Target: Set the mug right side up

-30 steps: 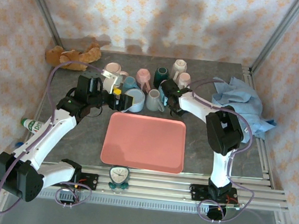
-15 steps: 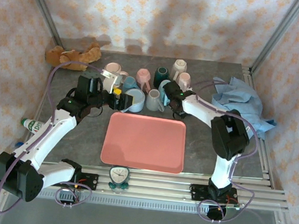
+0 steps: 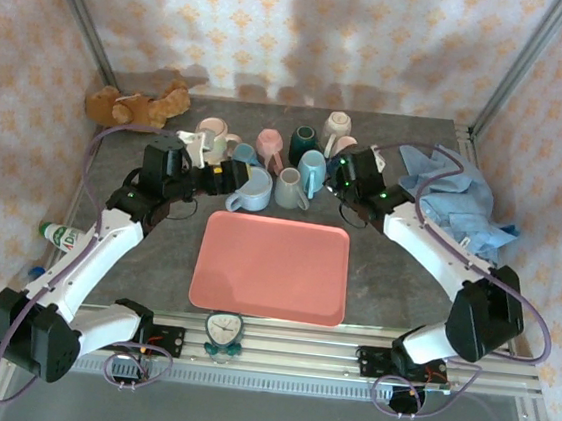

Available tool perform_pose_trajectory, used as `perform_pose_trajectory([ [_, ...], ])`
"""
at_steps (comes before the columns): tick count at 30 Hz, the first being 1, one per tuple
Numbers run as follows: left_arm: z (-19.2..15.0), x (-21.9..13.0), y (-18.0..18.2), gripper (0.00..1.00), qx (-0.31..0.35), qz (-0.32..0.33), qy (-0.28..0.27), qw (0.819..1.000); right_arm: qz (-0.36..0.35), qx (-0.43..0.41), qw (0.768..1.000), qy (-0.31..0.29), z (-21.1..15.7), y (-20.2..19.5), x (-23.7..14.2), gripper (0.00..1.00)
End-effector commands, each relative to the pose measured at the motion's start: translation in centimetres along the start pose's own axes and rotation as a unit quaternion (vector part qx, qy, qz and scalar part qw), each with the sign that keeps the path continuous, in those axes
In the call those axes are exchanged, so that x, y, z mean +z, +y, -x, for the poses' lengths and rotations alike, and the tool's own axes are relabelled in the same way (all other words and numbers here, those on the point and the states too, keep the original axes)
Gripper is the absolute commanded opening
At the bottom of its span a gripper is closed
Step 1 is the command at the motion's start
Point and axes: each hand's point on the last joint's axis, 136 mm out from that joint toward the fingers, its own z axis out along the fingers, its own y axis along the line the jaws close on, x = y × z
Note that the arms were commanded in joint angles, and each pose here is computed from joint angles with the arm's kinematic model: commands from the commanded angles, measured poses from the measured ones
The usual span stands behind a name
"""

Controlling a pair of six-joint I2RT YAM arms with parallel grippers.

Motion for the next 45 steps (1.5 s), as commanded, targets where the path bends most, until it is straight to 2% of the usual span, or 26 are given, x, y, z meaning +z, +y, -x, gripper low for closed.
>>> perform_pose_trajectory([
  [1,2.1,-1.0,-2.1,0.86,-0.102,-0.041,-0.046,0.993,0.148,-0.022,0.988,-0.028,2.5,6.8,-3.6,0.00],
  [3,2.6,-1.0,-2.9,0.86,-0.147,-0.068,-0.053,0.985,0.190,-0.030,0.981,-0.020,2.7,8.8,-4.8,0.00],
  [8,4.1,-1.6,-4.1,0.85,-0.272,-0.130,-0.092,0.949,0.285,-0.020,0.958,0.000,2.9,12.9,-7.0,0.00],
  [13,5.0,-2.4,-4.8,0.80,-0.335,-0.147,-0.109,0.924,0.353,0.008,0.936,0.010,3.5,16.0,-8.7,0.00],
  [19,5.7,-2.6,-5.9,0.74,-0.389,-0.183,-0.130,0.894,0.414,0.037,0.909,-0.006,4.5,19.0,-11.0,0.00],
  [23,6.2,-2.1,-7.0,0.70,-0.397,-0.208,-0.128,0.885,0.451,0.055,0.891,-0.015,4.7,20.5,-12.3,0.00],
  [26,6.7,-1.8,-7.8,0.62,-0.404,-0.228,-0.132,0.876,0.461,0.059,0.885,-0.021,4.7,20.9,-12.8,0.00],
  [30,7.3,-1.4,-8.8,0.59,-0.403,-0.242,-0.133,0.872,0.472,0.069,0.879,-0.014,4.5,21.0,-12.9,0.00],
  [39,6.8,0.5,-11.5,0.53,-0.405,-0.269,-0.107,0.867,0.473,0.074,0.878,-0.008,4.2,20.8,-13.3,0.00],
  [45,7.0,0.4,-11.8,0.53,-0.410,-0.275,-0.122,0.861,0.466,0.071,0.882,-0.002,4.1,20.8,-13.0,0.00],
])
